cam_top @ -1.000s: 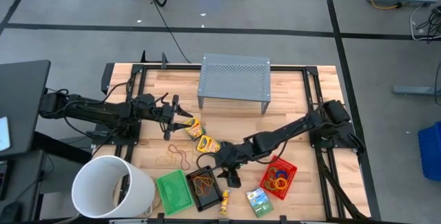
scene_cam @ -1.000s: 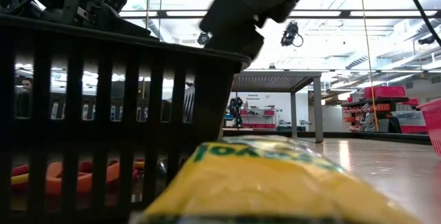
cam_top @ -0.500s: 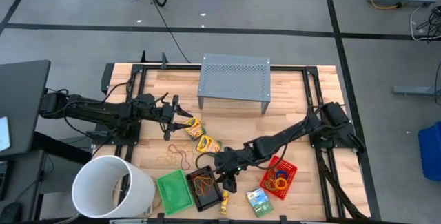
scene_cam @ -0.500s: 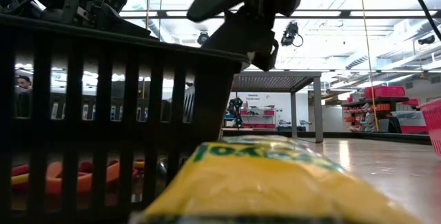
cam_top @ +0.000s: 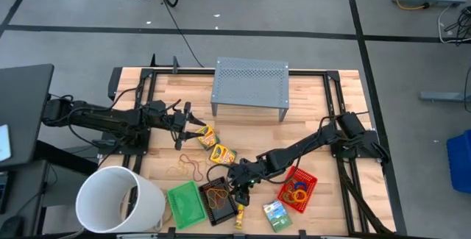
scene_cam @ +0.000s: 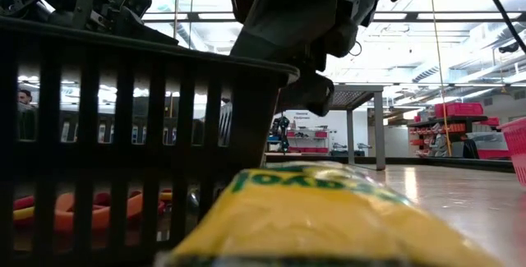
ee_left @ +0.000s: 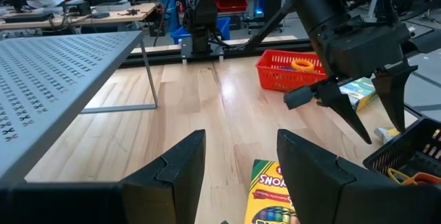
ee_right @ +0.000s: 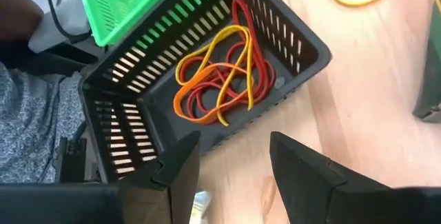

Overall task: Pick & Place Office Desk Supplies
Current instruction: Adjust the black bin

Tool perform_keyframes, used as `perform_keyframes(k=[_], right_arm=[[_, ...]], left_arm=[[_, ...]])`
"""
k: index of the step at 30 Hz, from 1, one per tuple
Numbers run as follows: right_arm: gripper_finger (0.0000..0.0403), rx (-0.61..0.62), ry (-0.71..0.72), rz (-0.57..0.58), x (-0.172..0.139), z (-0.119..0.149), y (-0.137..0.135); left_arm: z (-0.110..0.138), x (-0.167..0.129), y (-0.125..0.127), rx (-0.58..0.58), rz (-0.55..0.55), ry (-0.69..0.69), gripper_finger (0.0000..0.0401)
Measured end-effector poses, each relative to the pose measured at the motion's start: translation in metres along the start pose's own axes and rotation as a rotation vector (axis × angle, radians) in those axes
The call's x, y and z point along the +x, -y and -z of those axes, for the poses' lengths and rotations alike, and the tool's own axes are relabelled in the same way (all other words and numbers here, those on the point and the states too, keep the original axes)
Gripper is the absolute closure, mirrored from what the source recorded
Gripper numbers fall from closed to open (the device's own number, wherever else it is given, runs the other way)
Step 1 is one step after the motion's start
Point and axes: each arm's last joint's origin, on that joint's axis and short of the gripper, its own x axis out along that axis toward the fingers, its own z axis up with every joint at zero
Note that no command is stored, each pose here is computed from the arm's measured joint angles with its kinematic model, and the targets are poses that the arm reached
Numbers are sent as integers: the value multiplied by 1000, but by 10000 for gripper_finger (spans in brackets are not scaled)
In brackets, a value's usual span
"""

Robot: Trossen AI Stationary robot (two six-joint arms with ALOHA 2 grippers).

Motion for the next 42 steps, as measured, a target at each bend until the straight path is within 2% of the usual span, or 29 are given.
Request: perform_keyframes(k=[14,19,25,36,42], right_arm=[[222,-27,-33,8,21,1,3],[222,-55,-88,14,15,-5,-4],[222,-67,-81,22,5,-19,-14],[224,21,-109,56,7,-18,-7],[252,42,-106,59,7,-19,-5]], left_arm=[[0,0,0,2,-11,-1,216],[0,0,0,2,-12,-3,216],[0,0,0,2,-12,-6,216],[1,0,0,2,-12,-7,216],[1,0,0,2,-11,-7,216]])
